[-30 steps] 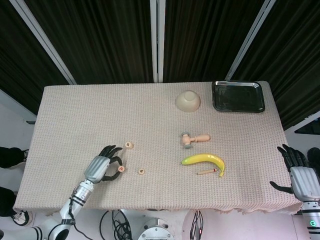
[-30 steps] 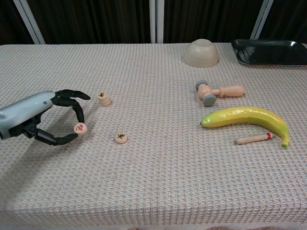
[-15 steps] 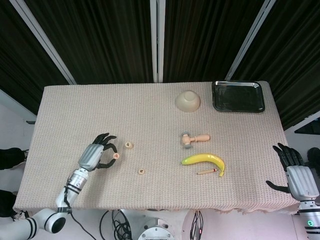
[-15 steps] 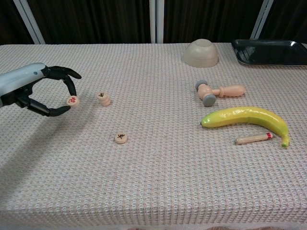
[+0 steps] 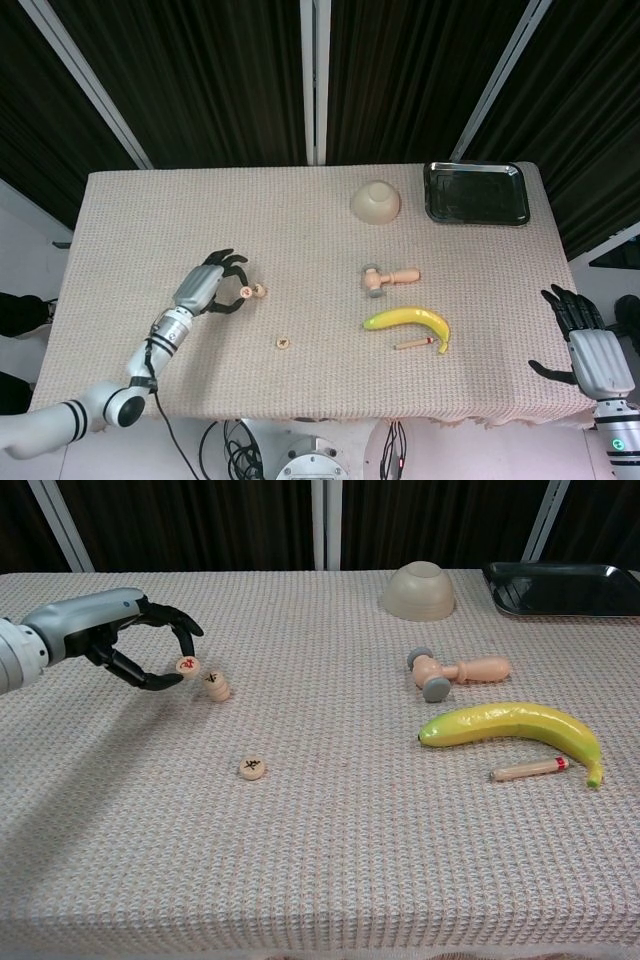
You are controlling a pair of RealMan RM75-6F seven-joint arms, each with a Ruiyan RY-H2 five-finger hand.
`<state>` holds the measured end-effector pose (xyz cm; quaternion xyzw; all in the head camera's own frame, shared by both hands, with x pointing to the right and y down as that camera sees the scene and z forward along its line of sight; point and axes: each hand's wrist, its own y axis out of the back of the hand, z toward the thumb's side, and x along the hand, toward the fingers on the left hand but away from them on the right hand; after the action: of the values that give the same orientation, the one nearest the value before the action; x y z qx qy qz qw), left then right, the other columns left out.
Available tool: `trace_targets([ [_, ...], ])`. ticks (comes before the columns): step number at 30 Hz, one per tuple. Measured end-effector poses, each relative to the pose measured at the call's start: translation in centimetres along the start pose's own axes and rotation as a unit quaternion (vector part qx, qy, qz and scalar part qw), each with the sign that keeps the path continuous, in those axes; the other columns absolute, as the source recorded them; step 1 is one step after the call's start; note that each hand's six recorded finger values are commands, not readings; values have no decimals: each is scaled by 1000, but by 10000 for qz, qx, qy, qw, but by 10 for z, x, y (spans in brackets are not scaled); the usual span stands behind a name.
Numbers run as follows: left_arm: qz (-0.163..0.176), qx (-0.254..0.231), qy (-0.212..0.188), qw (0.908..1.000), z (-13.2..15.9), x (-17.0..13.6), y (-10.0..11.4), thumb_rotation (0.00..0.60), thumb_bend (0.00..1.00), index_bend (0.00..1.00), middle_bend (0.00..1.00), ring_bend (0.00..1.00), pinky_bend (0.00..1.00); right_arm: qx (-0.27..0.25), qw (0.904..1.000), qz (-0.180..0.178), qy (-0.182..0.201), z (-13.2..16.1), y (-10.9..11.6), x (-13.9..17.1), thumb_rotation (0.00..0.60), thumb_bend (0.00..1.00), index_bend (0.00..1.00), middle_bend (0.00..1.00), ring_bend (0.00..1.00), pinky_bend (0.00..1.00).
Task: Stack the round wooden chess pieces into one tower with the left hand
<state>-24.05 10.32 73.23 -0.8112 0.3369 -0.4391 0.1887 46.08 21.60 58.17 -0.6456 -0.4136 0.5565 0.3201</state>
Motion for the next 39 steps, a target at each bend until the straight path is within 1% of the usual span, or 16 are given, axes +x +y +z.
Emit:
trace_targets([
  [3,-20,-15,-8,10000,0,4,-1,600,324,467,154,0,0,6,10000,24,-35,-2,-1,0,600,2,0,0,0,0],
  [10,-24,-67,-56,10000,2,12,-5,600,324,465,149,0,0,39,9999,99,-90,-5,-3,0,600,2,0,0,0,0],
  [22,-103,-62,3,9999,-3,19,-13,600,325,465,149,0,0,15,9999,49,-159,-10,-1,0,600,1,0,0,0,0],
  [39,-145,-69,-8,9999,-2,25,-14,600,325,463,147,0,0,3,9998,61,-193,-13,-2,1,600,1,0,0,0,0],
])
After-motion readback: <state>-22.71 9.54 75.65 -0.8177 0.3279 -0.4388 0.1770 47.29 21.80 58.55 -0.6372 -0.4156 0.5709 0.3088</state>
